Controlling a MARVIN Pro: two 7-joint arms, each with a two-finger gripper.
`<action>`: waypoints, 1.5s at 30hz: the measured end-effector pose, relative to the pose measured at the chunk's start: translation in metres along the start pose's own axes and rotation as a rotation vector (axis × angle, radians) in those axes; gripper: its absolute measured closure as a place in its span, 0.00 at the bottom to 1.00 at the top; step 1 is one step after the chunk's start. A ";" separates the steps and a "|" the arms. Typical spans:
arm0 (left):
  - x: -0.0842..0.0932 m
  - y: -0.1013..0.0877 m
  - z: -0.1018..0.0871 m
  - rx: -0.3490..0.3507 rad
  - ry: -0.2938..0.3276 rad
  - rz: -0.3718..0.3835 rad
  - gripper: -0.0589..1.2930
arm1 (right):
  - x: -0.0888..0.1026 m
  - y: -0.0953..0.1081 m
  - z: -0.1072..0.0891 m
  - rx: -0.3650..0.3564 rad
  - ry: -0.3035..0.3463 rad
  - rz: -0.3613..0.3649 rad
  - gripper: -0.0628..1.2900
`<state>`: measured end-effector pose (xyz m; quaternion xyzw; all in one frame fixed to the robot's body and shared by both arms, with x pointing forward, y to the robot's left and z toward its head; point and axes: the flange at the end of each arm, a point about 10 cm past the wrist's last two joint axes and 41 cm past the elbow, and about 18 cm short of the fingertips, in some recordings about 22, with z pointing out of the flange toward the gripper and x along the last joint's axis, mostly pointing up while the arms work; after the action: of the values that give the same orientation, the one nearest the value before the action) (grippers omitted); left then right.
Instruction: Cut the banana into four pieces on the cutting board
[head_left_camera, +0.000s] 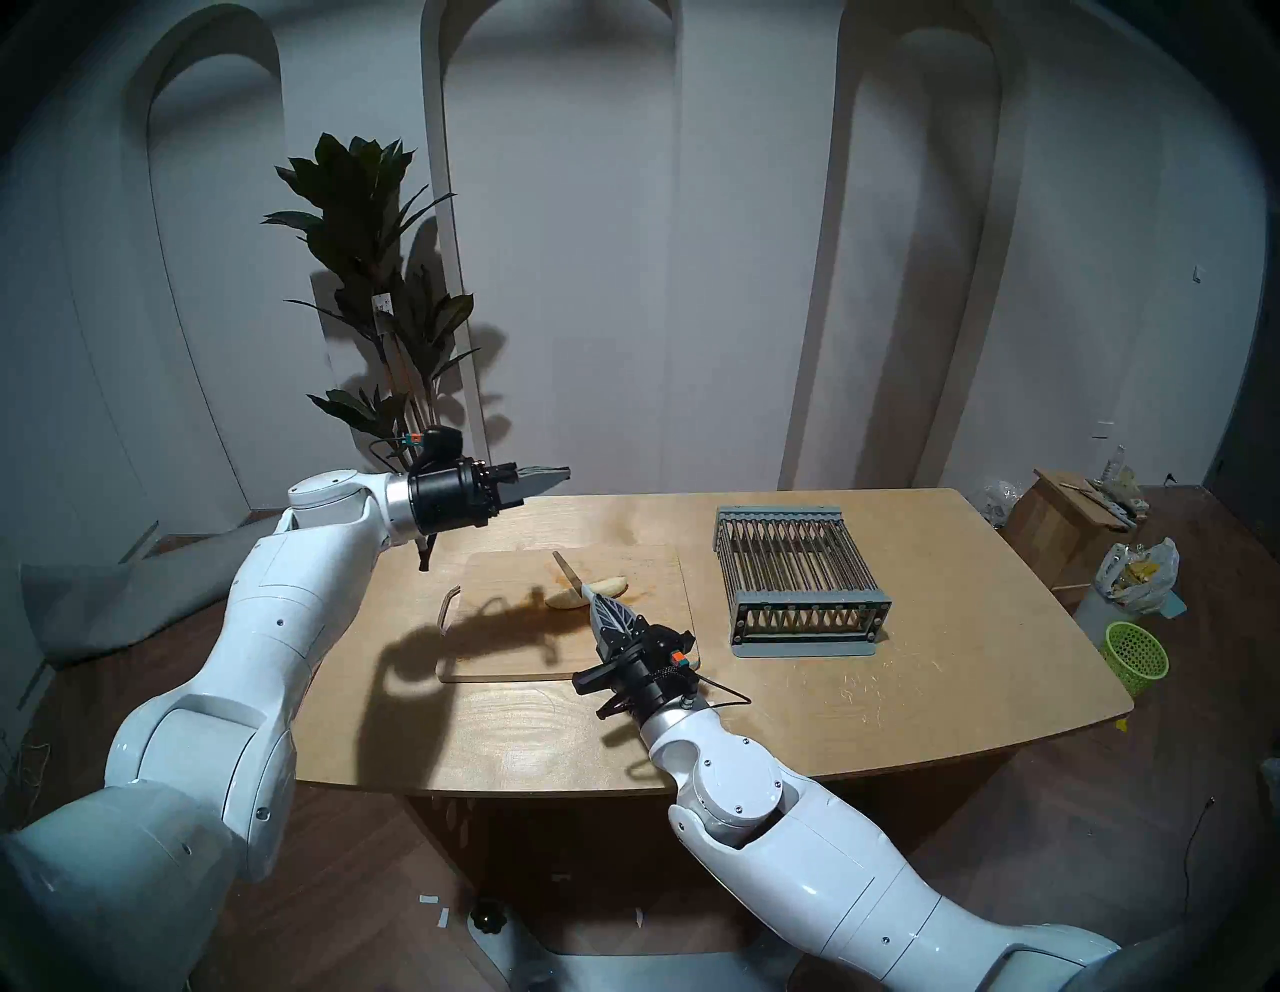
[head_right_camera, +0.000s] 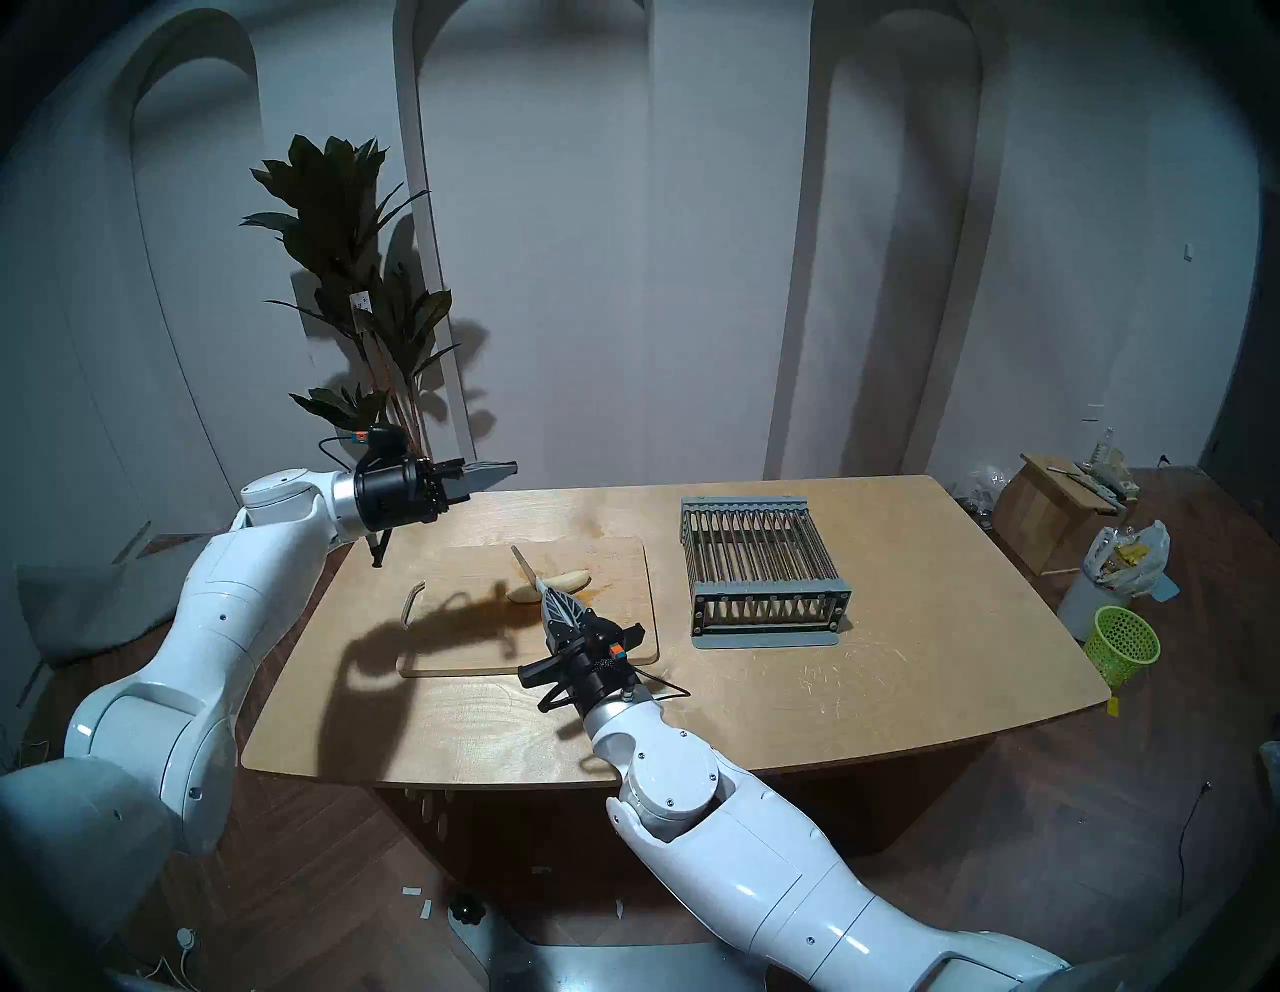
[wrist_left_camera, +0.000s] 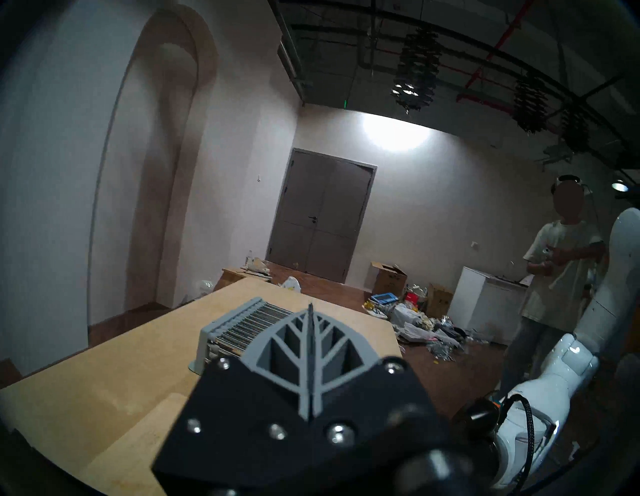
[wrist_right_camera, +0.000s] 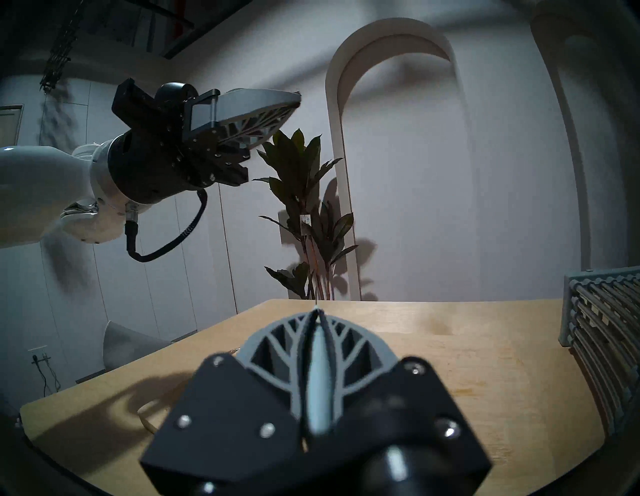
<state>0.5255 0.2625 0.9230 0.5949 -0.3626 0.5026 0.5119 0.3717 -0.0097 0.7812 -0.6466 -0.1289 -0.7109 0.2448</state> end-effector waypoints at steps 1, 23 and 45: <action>-0.002 -0.001 0.001 -0.002 -0.006 0.001 0.98 | 0.000 0.000 0.001 0.000 0.001 0.001 0.89; -0.066 -0.021 -0.003 0.031 -0.136 0.085 0.98 | -0.018 0.011 0.010 -0.002 -0.026 -0.007 0.89; -0.086 -0.024 0.003 0.026 -0.171 0.155 0.98 | -0.026 0.006 0.016 0.020 -0.039 -0.003 0.89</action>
<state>0.5292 0.2577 0.8337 0.6124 -0.4434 0.4927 0.4309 0.3894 -0.0022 0.7567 -0.6577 -0.1420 -0.6971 0.2475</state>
